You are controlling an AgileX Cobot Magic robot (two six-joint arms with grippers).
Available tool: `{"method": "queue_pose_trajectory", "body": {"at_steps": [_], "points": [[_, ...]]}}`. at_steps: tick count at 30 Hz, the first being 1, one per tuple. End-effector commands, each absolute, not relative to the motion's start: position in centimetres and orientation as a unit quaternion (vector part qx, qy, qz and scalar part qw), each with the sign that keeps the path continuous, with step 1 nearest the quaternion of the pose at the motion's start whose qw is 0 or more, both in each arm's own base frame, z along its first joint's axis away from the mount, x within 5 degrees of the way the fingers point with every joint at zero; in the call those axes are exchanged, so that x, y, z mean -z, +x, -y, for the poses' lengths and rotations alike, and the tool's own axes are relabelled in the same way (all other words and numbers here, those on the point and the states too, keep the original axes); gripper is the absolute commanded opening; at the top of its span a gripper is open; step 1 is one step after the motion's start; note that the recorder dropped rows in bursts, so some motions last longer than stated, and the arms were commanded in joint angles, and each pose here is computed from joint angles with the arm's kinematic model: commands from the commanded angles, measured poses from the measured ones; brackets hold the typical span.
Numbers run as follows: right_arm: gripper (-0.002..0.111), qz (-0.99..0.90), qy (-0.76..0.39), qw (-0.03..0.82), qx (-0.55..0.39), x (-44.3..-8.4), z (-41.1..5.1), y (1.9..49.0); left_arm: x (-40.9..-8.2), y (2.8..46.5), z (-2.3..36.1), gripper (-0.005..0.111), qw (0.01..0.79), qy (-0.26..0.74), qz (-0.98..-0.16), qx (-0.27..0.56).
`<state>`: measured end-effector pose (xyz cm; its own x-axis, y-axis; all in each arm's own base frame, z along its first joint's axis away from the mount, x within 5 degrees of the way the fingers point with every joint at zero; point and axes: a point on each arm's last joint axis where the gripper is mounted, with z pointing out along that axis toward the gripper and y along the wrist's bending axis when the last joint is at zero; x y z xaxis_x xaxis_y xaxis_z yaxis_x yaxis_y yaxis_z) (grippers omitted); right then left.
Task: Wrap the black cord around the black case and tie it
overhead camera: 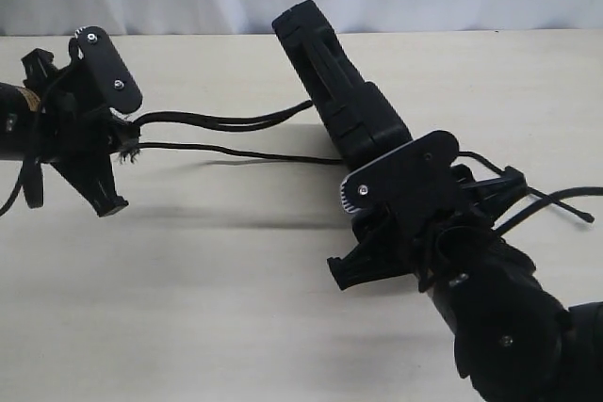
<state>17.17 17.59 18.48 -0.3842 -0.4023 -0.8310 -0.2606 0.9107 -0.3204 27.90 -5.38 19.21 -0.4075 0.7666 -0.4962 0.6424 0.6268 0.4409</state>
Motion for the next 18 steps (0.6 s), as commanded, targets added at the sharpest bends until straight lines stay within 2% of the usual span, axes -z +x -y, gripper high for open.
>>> {"method": "queue_pose_trajectory", "body": {"at_steps": [1, 7, 11, 14, 18], "points": [[0.004, -0.822, -0.201, 0.53, 0.051, -19.3, -17.7, 17.1, -18.9, 29.0, 5.4, 0.0, 0.381, 0.388, -0.833, -0.097], [0.004, -0.825, -0.205, 0.525, 0.048, -19.1, -17.8, 17.1, -18.3, 29.5, 5.9, 0.0, 0.394, 0.382, -0.83, -0.097], [0.004, -0.827, -0.21, 0.519, 0.054, -18.7, -17.9, 17.2, -18.4, 29.6, 8.3, 0.0, 0.42, 0.399, -0.81, -0.087], [0.004, -0.828, -0.213, 0.515, 0.059, -18.3, -18.0, 17.2, -18.9, 29.9, 9.0, 0.0, 0.451, 0.369, -0.809, -0.08], [0.004, -0.831, -0.215, 0.509, 0.069, -17.6, -18.1, 17.3, -19.5, 29.9, 10.6, 0.0, 0.45, 0.378, -0.807, -0.059]]}}
